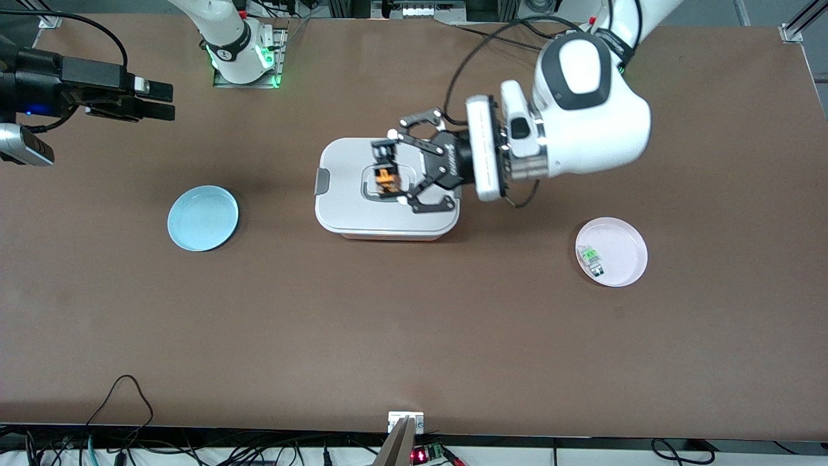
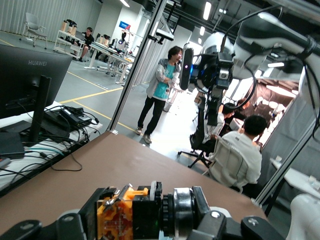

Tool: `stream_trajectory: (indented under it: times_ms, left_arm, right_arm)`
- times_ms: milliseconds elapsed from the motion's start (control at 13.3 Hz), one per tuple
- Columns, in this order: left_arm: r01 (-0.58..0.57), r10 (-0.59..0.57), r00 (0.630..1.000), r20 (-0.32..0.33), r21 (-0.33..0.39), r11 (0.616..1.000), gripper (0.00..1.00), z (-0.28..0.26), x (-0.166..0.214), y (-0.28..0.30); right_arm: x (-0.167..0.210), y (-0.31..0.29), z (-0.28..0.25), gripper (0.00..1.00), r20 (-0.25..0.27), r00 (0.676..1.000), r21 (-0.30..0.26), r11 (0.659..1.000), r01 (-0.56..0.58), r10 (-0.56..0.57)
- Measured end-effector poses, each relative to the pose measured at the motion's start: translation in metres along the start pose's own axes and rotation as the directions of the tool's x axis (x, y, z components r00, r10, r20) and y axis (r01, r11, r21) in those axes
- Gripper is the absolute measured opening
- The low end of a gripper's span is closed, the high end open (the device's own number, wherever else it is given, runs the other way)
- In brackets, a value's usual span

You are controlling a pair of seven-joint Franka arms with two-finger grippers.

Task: Transfer orange switch to right arm and place
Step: 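Lift the orange switch with the left gripper and carry it over the box, then raise the switch with the left gripper while the right gripper reaches it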

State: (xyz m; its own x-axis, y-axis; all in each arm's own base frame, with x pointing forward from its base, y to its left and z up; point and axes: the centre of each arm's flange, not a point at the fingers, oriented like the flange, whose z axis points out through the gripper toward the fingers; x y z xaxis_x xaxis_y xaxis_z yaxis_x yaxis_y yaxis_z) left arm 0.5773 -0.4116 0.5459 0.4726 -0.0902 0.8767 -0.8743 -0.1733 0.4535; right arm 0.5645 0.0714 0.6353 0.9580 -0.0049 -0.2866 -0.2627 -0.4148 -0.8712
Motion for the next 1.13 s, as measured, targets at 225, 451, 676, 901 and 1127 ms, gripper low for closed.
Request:
stream_trajectory:
  times_ms: [225, 451, 676, 901, 1127]
  left_arm:
    - [0.091, -0.091, 0.996, -0.023, 0.018, 0.996, 0.73, 0.035, 0.002, 0.036]
    - [0.132, -0.131, 0.990, -0.044, 0.012, 0.991, 0.73, 0.065, 0.008, 0.078]
    - [0.139, -0.135, 0.988, -0.080, 0.039, 0.990, 0.73, 0.086, 0.011, 0.106]
    - [0.155, -0.147, 0.982, -0.116, 0.061, 0.986, 0.73, 0.107, 0.007, 0.116]
    - [0.172, -0.162, 0.977, -0.138, 0.062, 0.983, 0.73, 0.125, 0.003, 0.112]
  right_arm:
    - [0.021, 0.010, 0.012, 1.00, 0.016, 0.999, 0.149, 0.988, -0.042, 0.040]
    - [0.037, 0.037, 0.035, 1.00, 0.050, 0.996, 0.265, 0.961, -0.083, 0.072]
    - [0.041, 0.058, 0.077, 1.00, 0.104, 0.985, 0.308, 0.937, -0.165, 0.139]
    - [0.035, 0.066, 0.109, 1.00, 0.185, 0.952, 0.303, 0.907, -0.291, 0.244]
    - [0.025, 0.054, 0.111, 1.00, 0.244, 0.900, 0.289, 0.859, -0.423, 0.361]
